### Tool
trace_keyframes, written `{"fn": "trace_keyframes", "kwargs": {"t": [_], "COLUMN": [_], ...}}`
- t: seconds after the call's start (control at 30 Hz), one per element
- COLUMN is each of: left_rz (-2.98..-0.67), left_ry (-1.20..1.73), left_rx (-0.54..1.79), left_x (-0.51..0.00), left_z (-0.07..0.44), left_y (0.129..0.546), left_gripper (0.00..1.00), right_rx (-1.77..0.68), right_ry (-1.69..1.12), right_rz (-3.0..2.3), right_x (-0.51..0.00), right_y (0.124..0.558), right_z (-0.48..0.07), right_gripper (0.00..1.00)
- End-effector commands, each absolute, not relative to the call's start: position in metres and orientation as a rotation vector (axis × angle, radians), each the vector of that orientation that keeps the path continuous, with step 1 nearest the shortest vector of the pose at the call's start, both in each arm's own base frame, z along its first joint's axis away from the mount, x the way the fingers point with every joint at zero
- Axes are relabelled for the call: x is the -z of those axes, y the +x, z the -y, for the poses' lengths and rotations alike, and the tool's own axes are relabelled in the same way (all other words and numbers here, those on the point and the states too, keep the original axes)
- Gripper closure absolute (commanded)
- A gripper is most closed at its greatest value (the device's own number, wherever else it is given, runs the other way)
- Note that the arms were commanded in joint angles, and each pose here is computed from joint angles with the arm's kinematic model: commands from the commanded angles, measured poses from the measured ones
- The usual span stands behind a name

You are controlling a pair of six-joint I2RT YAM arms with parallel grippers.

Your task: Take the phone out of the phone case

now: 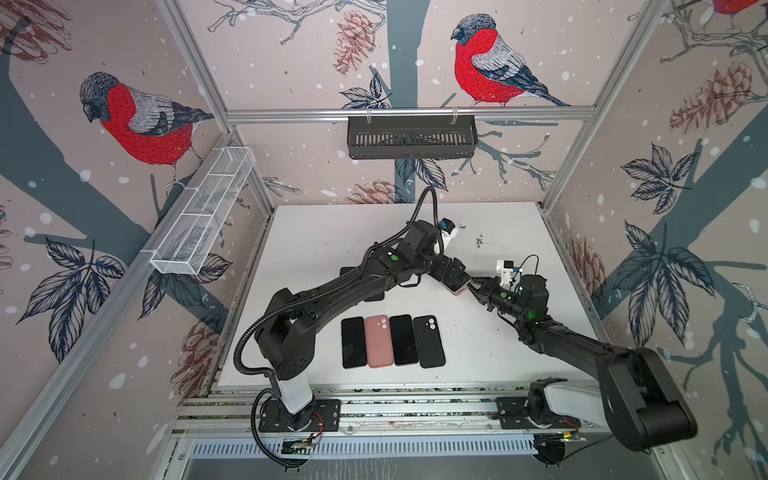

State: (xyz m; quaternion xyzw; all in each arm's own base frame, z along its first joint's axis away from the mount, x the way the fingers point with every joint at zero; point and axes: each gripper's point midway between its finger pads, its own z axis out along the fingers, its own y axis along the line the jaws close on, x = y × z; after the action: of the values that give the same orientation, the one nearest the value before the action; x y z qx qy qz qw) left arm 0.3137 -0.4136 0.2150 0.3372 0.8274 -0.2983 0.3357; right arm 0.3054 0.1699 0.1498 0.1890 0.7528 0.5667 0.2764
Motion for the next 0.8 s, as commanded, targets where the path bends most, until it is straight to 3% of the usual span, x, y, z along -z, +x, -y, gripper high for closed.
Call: {"fn": "trace_keyframes", "kwargs": {"t": [0.0,0.4,0.77], "left_rz": [-2.206,-2.230,-2.254], "left_ry": [0.954,0.993,0.892], "left_rx": [0.663,0.693,0.503], "left_x": [-0.197,-0.173,-0.161], "left_z": [0.407,0.425,0.414], "left_y": [0.308,0.296,0.320], "left_gripper": [0.17,0.21,0.34], "right_rx": [-1.536,-1.519,-1.530], "right_ry": [0.432,0.440,0.432], "right_rz": [-1.948,-1.961,-1.963], "right_x": [-0.170,-0.169,-0.170], "right_y": [0.310,0.309,0.306], "right_z": [-0.173,-0.173,-0.177], "right_gripper": [1.00,1.00,1.00]}}
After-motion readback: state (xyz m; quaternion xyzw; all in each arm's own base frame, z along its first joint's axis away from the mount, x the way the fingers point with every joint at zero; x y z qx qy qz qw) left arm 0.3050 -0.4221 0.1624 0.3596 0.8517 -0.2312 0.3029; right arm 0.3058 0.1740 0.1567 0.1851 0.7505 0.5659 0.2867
